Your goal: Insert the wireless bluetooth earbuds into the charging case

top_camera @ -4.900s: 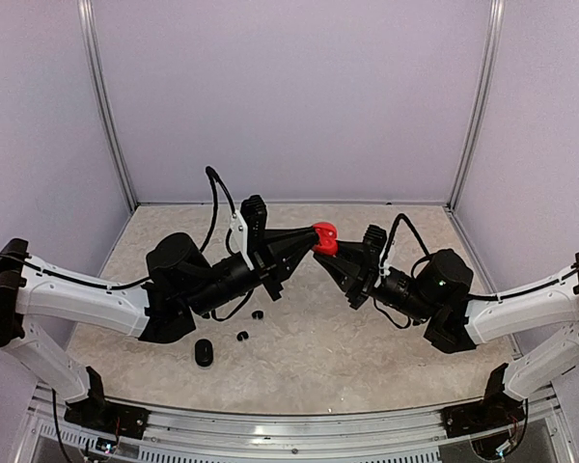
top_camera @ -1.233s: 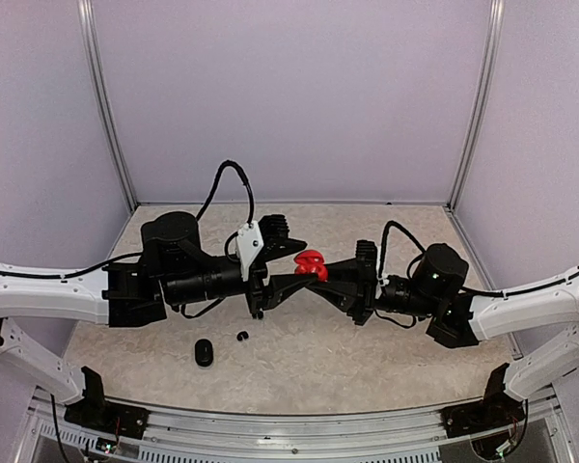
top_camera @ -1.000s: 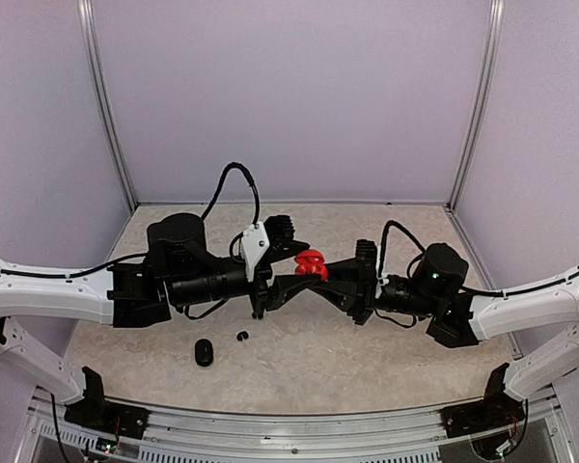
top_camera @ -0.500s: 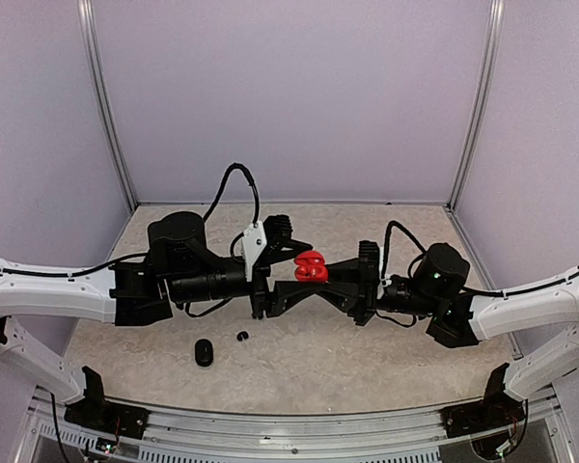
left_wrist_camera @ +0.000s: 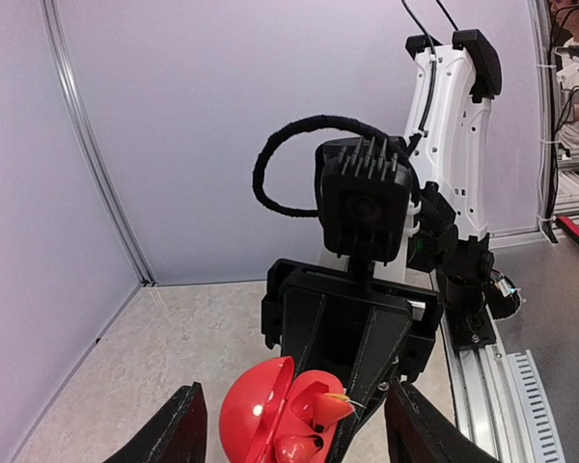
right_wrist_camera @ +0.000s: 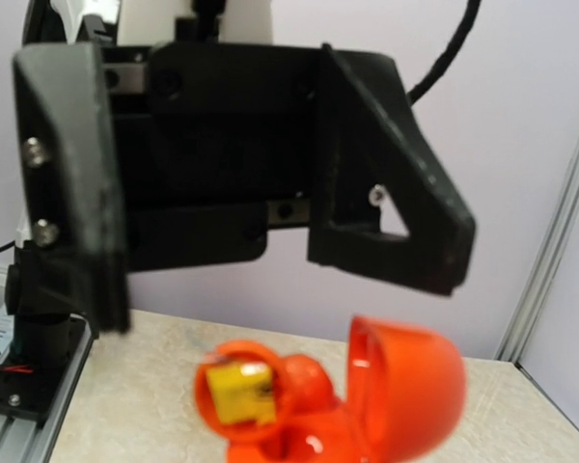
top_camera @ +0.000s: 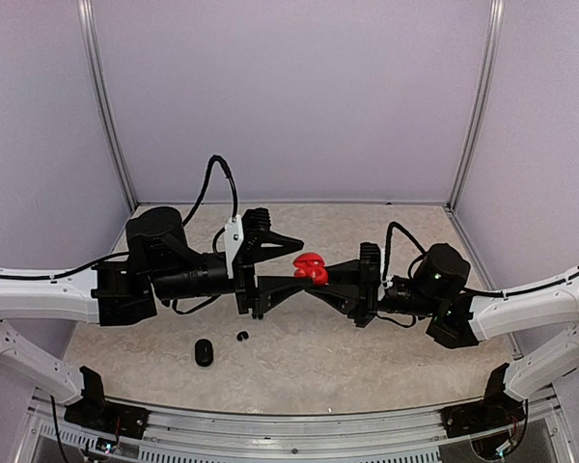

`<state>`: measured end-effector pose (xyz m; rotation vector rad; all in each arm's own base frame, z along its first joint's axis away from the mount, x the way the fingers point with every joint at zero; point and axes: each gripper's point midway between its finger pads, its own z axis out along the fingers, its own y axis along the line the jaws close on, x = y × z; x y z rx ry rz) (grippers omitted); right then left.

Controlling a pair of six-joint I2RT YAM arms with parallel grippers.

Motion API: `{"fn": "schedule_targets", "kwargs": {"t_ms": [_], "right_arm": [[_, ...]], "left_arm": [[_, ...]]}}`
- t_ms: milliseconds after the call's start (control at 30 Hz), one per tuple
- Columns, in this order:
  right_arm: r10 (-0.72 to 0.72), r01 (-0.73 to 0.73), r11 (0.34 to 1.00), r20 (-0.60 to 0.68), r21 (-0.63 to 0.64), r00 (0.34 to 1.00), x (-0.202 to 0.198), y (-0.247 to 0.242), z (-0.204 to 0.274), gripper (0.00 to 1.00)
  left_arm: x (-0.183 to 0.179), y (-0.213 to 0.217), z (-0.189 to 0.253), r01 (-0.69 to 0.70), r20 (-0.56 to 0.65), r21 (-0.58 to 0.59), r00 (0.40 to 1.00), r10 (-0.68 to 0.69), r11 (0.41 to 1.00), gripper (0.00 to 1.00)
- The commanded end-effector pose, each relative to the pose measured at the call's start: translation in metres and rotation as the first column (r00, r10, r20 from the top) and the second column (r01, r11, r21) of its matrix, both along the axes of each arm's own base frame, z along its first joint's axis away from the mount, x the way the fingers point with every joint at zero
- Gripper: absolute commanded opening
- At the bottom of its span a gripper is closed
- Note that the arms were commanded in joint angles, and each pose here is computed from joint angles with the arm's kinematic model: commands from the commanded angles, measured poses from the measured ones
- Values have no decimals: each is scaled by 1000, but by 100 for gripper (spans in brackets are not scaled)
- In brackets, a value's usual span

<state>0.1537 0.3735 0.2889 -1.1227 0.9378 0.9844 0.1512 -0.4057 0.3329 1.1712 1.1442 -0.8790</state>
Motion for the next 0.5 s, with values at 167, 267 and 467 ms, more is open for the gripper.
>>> {"fn": "schedule_targets", "kwargs": {"t_ms": [167,267,467], "right_arm": [[27,-27,1000,4,11,1000,-5,1,6,7],[31,-31,999,4,10,1000,-5,1,5,7],[39,-39,999,7,7,999,-6,2,5,7]], "left_arm": [[10,-1,1,-36,-3,-12,999,36,999,59],[16,-2,0,-65,-5,-9,998,65,998,57],[25,-4,-4,-97,-12,9,995,98,995,55]]}}
